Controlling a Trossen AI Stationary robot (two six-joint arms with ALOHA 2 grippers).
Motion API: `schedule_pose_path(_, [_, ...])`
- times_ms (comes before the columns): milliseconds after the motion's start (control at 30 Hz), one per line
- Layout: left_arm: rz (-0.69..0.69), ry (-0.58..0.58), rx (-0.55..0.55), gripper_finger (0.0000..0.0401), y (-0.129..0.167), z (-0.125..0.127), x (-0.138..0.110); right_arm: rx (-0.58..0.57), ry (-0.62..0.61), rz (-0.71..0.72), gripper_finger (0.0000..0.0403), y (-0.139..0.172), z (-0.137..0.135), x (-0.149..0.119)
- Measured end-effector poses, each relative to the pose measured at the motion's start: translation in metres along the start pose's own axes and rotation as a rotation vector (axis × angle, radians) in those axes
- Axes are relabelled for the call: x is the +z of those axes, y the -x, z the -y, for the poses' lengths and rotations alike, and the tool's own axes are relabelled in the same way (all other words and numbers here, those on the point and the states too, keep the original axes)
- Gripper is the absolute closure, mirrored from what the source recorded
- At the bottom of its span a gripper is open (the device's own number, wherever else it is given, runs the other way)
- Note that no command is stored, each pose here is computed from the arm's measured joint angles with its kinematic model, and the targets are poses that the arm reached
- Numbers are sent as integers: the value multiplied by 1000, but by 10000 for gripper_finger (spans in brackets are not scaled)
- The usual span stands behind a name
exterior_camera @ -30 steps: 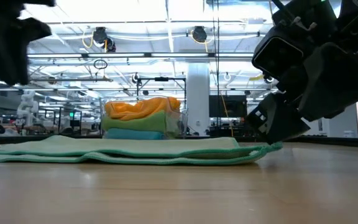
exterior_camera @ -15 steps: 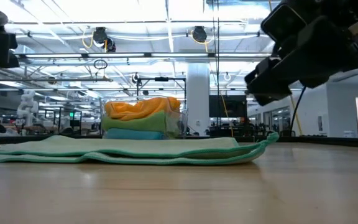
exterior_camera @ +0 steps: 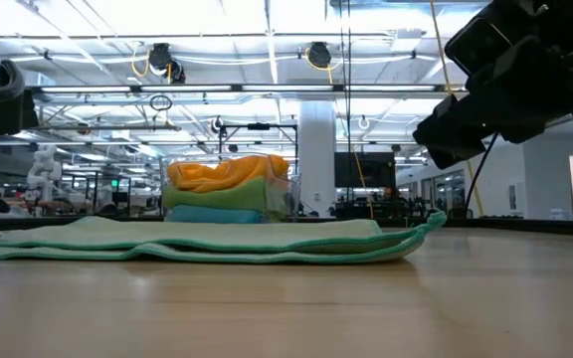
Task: Fold microfiber towels
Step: Fold the light green towel
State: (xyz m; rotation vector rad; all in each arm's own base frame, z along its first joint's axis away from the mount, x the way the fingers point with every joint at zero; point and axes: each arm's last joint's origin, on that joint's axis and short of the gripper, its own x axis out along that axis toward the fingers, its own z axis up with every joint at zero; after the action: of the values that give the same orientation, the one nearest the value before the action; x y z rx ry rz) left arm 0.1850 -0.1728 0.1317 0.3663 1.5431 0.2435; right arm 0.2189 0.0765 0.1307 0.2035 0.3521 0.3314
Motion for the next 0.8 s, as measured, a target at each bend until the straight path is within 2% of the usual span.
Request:
schedule_pose_path(200, [23,-2,-8,313,-1,1,1,-1,5,2,238,1,0,-1])
schedule_pose_path(400, [12,30,-33,392,-1,2,1,-19,12,7,239,1,1,-1])
schedule_pose_path(800, [31,69,-61,399,24,5,14,-26,-9,-6,239,1,1,-2])
